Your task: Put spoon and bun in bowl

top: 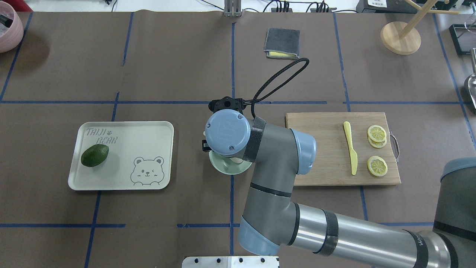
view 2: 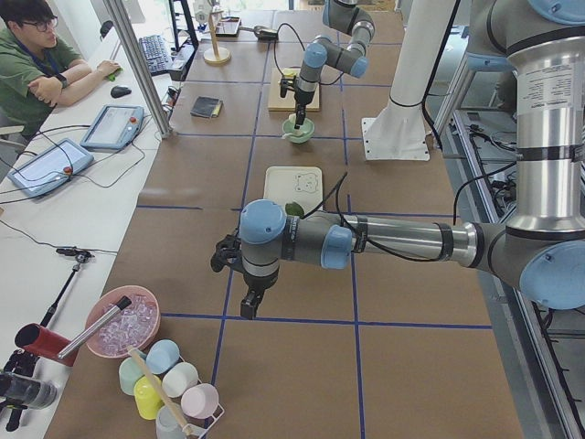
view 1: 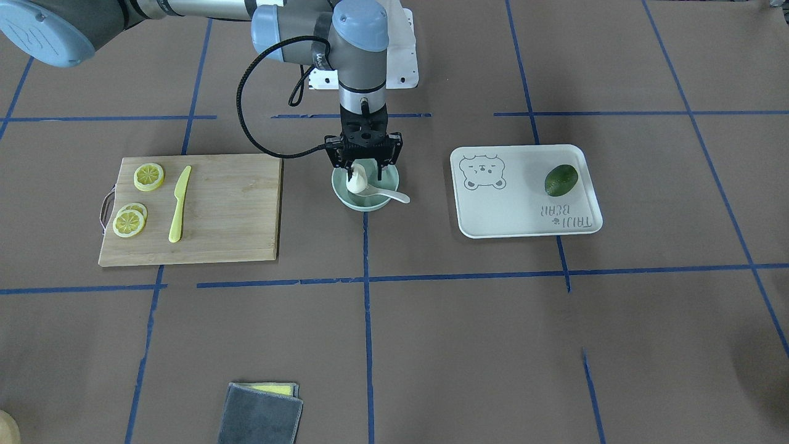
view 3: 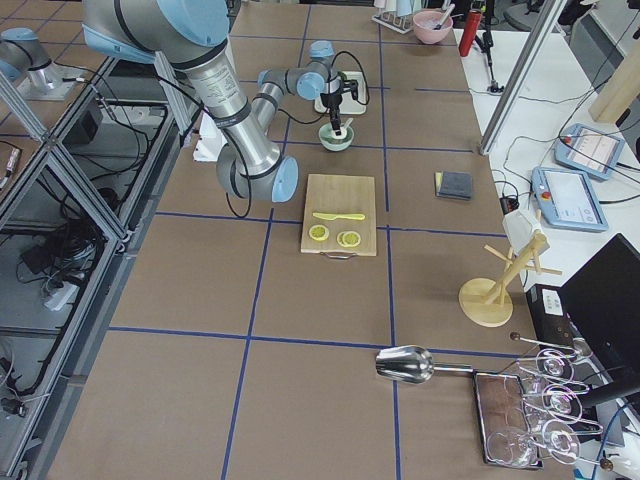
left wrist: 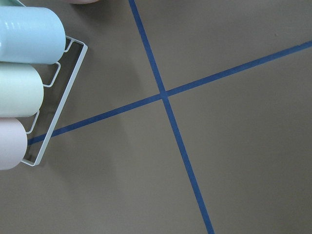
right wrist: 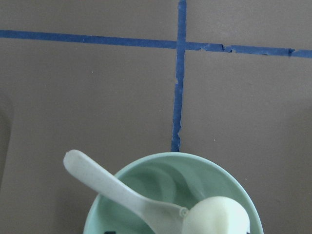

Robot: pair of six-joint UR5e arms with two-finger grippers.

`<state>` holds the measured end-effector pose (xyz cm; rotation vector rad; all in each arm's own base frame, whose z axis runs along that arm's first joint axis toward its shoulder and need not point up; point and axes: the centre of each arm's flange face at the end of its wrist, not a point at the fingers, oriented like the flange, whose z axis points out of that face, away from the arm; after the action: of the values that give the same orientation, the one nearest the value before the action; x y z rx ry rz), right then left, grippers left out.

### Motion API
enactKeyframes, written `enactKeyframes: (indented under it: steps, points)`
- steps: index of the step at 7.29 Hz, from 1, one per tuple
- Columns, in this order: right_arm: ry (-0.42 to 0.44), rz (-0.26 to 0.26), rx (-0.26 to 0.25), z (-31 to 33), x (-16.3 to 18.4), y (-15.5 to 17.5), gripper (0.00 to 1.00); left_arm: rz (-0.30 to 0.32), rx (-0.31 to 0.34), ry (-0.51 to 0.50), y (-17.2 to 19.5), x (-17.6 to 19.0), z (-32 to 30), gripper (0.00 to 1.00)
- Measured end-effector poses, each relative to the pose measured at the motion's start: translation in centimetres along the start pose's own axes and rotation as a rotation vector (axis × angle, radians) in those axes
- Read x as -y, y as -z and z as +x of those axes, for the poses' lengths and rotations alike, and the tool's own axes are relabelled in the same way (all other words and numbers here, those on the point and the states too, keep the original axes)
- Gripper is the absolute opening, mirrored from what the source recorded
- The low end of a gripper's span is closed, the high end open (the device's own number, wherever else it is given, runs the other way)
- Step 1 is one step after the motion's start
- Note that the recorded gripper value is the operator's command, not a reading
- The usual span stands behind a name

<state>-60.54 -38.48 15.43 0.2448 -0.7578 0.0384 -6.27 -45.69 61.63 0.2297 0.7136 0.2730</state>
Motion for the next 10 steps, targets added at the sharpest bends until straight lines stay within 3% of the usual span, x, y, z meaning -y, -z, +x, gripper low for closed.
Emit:
enactKeyframes:
  steps: [5, 8, 10]
  points:
    - [0.008, 0.011, 0.024, 1.3, 2.2, 1.9, 1.0, 0.001, 0.0, 0.0, 0.0, 0.1, 0.0, 1.0]
    - [0.064, -0.021, 0.044, 11.3, 11.0, 5.0, 1.0, -0.017, -0.001, 0.014, -0.6, -0.4, -0.5, 1.0]
    - [0.17, -0.053, 0.031, 24.6, 18.6, 6.9, 1.0, -0.045, -0.072, 0.059, -1.6, -1.3, -0.7, 1.0]
